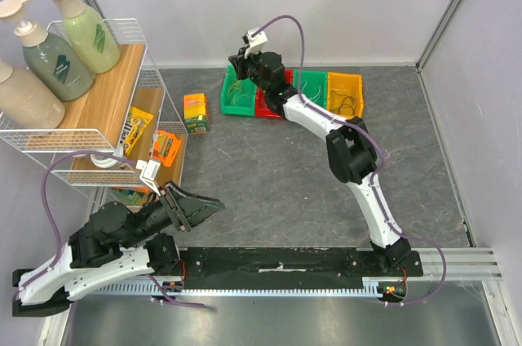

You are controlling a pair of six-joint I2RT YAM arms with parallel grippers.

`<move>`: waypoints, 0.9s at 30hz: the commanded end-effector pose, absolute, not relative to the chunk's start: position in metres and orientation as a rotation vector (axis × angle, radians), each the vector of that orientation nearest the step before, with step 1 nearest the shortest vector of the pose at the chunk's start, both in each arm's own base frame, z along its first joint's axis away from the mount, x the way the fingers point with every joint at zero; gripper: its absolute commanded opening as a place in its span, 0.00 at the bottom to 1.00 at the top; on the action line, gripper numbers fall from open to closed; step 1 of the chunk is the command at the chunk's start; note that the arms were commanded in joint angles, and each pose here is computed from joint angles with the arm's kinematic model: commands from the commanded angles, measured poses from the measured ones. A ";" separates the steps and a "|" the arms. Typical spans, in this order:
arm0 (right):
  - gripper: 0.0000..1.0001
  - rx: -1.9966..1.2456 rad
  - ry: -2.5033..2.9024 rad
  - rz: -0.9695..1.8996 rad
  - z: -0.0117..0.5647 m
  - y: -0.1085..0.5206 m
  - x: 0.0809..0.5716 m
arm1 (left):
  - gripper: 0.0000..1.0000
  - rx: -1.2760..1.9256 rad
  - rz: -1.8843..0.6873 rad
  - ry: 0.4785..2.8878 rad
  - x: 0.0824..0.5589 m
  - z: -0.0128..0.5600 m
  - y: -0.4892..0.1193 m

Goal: Untangle the cables

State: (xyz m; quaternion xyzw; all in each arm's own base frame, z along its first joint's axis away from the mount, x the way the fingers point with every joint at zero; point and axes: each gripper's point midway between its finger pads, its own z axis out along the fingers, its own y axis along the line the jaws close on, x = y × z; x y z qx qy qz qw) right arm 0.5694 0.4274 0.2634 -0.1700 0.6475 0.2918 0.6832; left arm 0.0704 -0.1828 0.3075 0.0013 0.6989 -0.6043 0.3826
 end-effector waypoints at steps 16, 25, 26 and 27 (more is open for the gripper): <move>0.03 -0.102 1.995 0.583 0.097 0.421 0.589 | 0.71 0.004 -1.489 1.825 0.072 0.299 -0.179; 0.39 -0.146 2.054 0.609 0.102 0.424 0.574 | 0.71 0.004 -1.499 1.842 0.072 0.296 -0.186; 0.41 -0.144 2.052 0.605 0.108 0.421 0.574 | 0.71 0.005 -1.503 1.839 0.072 0.296 -0.186; 0.45 -0.143 2.044 0.604 0.118 0.420 0.572 | 0.71 0.001 -1.502 1.839 0.073 0.296 -0.187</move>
